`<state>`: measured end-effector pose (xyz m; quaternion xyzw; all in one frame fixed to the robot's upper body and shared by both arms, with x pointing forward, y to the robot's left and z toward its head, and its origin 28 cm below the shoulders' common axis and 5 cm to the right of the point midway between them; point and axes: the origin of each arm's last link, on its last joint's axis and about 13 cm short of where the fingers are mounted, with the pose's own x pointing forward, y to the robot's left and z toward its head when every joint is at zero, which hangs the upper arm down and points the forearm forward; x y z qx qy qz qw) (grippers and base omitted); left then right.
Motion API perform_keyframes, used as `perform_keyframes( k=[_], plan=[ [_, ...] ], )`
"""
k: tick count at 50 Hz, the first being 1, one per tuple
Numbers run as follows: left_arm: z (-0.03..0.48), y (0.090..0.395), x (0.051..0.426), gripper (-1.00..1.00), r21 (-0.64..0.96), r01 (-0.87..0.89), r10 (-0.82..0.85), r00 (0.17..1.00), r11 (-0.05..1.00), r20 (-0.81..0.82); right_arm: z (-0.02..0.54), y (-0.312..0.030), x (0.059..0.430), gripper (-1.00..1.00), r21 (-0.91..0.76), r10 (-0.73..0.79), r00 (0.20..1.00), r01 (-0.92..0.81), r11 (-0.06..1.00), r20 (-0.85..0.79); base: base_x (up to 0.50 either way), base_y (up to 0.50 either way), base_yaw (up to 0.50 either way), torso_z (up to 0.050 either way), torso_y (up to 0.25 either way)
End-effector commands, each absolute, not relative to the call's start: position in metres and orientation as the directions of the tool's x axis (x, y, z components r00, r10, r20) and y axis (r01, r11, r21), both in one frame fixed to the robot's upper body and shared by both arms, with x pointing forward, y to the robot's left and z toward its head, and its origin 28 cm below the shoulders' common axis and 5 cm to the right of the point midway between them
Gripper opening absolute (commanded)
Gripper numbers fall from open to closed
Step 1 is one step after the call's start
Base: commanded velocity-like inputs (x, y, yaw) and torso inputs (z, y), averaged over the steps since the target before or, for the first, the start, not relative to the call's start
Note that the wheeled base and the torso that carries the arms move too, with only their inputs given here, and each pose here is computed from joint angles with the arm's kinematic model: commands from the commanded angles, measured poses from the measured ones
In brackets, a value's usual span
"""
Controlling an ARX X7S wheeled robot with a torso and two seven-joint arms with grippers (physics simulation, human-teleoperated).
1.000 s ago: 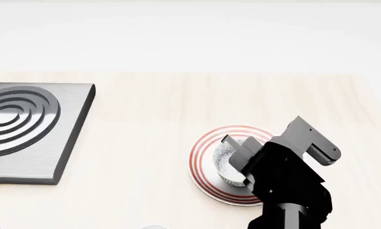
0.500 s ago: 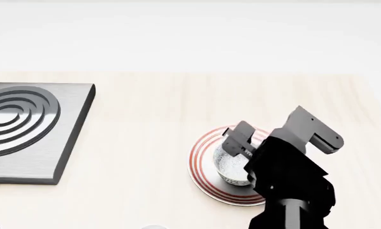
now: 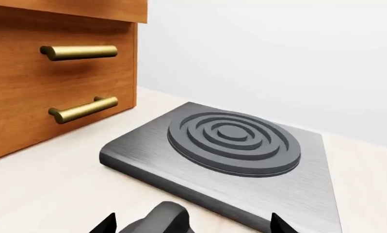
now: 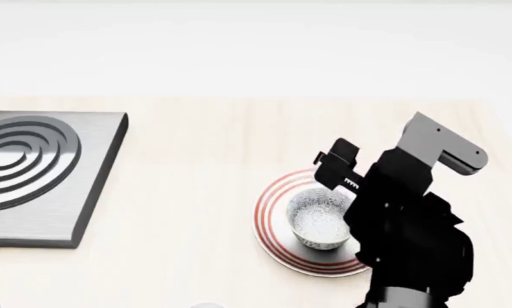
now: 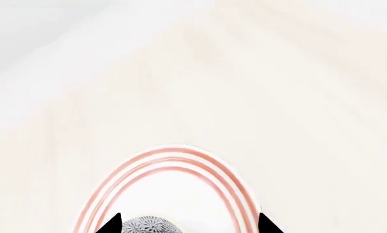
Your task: Pick the akita bowl between the plate and the ramekin and place it on the plate.
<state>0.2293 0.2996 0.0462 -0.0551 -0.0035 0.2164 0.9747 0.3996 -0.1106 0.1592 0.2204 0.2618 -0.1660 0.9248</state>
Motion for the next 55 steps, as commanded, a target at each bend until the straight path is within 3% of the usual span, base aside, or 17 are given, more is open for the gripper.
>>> perform_keyframes(
  k=[1,30,39,45,55],
  plan=[
    [0.046,0.299,0.230,1.00,-0.109,-0.421,0.421,0.907,0.901,-0.017,0.173,-0.099,0.373,1.00,0.300,-0.149,0.873,0.313,0.901,-0.464,0.00,0.00,0.00,0.000,0.000],
    [0.046,0.298,0.228,1.00,-0.111,-0.418,0.420,0.908,0.901,-0.012,0.162,-0.086,0.288,1.00,0.243,-0.112,0.962,0.175,0.954,-0.249,0.00,0.00,0.00,0.000,0.000],
    [0.049,0.299,0.226,1.00,-0.121,-0.411,0.414,0.910,0.903,-0.008,0.145,-0.082,0.263,1.00,0.175,-0.168,0.969,0.200,0.964,-0.181,0.00,0.00,0.00,0.000,0.000],
    [0.048,0.301,0.227,1.00,-0.125,-0.405,0.407,0.913,0.906,-0.014,0.132,-0.078,0.254,1.00,0.097,-0.246,0.966,0.253,0.963,-0.078,0.00,0.00,0.00,0.000,0.000],
    [0.050,0.300,0.228,1.00,-0.128,-0.401,0.403,0.915,0.907,-0.009,0.116,-0.079,0.251,1.00,0.062,-0.252,0.967,0.255,0.965,-0.047,0.00,0.00,0.00,0.000,0.000]
  ],
)
